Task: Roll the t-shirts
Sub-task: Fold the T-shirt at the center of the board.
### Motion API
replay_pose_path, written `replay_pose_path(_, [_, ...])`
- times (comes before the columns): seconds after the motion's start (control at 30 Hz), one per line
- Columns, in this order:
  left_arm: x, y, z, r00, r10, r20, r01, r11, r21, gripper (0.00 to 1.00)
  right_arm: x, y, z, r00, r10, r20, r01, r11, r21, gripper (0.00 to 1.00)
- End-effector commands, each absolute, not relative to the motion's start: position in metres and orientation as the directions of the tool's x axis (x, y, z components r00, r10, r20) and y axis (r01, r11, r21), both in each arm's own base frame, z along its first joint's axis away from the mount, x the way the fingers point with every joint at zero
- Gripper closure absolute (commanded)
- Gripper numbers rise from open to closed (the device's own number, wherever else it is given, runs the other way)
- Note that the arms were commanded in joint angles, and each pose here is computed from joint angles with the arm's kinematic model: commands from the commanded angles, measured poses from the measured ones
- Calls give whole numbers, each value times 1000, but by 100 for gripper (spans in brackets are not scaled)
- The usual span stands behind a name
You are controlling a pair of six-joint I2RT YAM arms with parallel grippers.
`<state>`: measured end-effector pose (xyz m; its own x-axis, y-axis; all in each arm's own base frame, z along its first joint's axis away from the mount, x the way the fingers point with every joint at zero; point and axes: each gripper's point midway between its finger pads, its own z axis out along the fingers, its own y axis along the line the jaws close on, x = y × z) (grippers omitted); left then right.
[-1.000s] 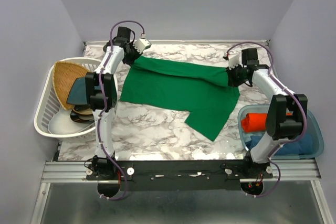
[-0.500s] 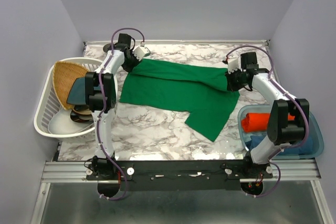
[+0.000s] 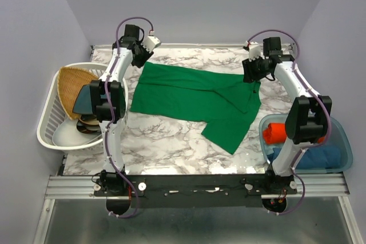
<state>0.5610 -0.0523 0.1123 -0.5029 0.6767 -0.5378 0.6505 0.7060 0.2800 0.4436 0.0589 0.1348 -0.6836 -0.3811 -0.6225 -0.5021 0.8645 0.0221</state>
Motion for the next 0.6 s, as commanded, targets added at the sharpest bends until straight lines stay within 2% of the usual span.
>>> replay_pose_path(0.0, [583, -80, 115, -519, 622, -586, 610, 750, 256, 68, 480, 36, 112, -706, -411, -577, -454, 888, -78, 56])
replay_pose_path(0.13, [590, -82, 99, -558, 583, -590, 571, 786, 238, 90, 506, 23, 96, -703, -447, -552, -444, 883, -151, 66])
replay_pose_path(0.17, [593, -81, 96, -571, 563, -598, 551, 802, 230, 99, 512, 21, 85, -709, -454, -540, -442, 882, -161, 69])
replay_pose_path(0.2, [594, -81, 90, -579, 558, -594, 544, 808, 227, 100, 520, 17, 89, -699, -463, -545, -441, 879, -181, 75])
replay_pose_path(0.4, [598, -74, 64, -622, 540, -567, 506, 830, 234, 100, 541, -8, 63, -726, -495, -477, -426, 869, -254, 88])
replay_pose_path(0.57, [598, -65, 44, -661, 537, -523, 482, 839, 252, 100, 553, -21, 55, -743, -519, -422, -424, 853, -304, 92])
